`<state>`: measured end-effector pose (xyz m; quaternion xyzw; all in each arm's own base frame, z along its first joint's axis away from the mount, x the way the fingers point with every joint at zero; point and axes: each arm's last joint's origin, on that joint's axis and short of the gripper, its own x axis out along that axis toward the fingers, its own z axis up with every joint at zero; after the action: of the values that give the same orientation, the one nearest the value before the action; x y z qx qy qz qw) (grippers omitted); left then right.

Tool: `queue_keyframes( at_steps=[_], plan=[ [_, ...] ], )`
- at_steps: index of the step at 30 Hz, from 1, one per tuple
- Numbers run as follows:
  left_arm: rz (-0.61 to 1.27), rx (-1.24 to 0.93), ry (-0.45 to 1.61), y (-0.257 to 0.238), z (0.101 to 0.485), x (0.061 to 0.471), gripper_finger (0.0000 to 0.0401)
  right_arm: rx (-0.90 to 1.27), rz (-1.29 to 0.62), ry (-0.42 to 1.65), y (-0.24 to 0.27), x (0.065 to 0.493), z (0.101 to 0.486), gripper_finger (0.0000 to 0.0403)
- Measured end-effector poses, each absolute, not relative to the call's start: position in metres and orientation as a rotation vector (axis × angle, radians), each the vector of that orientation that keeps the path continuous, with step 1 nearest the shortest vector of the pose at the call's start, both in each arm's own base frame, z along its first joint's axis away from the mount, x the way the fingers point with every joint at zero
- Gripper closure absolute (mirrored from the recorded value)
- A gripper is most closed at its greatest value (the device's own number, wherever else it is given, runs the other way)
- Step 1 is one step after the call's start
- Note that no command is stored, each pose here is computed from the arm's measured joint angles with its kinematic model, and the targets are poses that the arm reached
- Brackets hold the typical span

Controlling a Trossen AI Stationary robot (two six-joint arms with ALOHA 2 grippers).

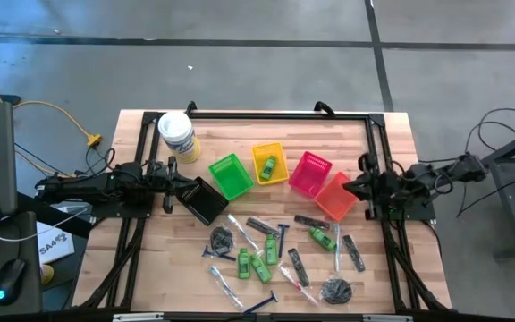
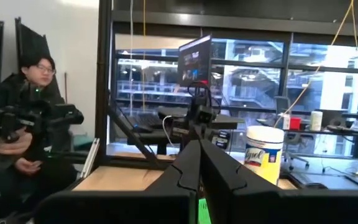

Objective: Pick & Place Travel size toiletries
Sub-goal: Put the blue toothbrush into the green bin

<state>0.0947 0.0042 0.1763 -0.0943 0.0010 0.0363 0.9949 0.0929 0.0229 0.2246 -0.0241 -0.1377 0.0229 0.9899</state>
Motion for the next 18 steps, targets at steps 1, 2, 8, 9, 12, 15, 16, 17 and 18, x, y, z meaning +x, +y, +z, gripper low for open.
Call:
queue_keyframes(
  at_steps=[1, 2, 8, 9, 12, 15, 16, 17, 18],
  plan=[
    [0.074, -0.189, 0.001, 0.004, 0.176, 0.095, 0.0401, -0.048, 0.045, -0.277, 0.023, 0.093, 0.220, 0.0399],
    [0.077, -0.189, -0.001, 0.004, 0.176, 0.095, 0.0401, -0.049, 0.044, -0.276, 0.023, 0.092, 0.216, 0.0399],
    [0.116, -0.170, -0.006, 0.006, 0.177, 0.095, 0.0401, -0.056, 0.066, -0.260, 0.024, 0.095, 0.193, 0.0399],
    [0.117, -0.161, -0.006, 0.006, 0.177, 0.095, 0.0401, -0.055, 0.066, -0.266, 0.024, 0.095, 0.193, 0.0400],
    [0.117, -0.170, -0.006, 0.006, 0.177, 0.095, 0.0401, -0.060, 0.085, -0.266, 0.024, 0.094, 0.192, 0.0399],
    [0.117, -0.213, -0.009, 0.006, 0.177, 0.095, 0.0401, -0.078, 0.129, -0.271, 0.026, 0.094, 0.192, 0.0399],
    [0.118, -0.215, -0.009, 0.006, 0.177, 0.095, 0.0401, -0.084, 0.134, -0.271, 0.026, 0.094, 0.192, 0.0399],
    [0.117, -0.216, -0.009, 0.005, 0.177, 0.095, 0.0401, -0.088, 0.137, -0.271, 0.026, 0.094, 0.192, 0.0399],
    [0.113, -0.222, -0.009, 0.005, 0.177, 0.095, 0.0401, -0.092, 0.138, -0.271, 0.026, 0.094, 0.192, 0.0399]
  ],
)
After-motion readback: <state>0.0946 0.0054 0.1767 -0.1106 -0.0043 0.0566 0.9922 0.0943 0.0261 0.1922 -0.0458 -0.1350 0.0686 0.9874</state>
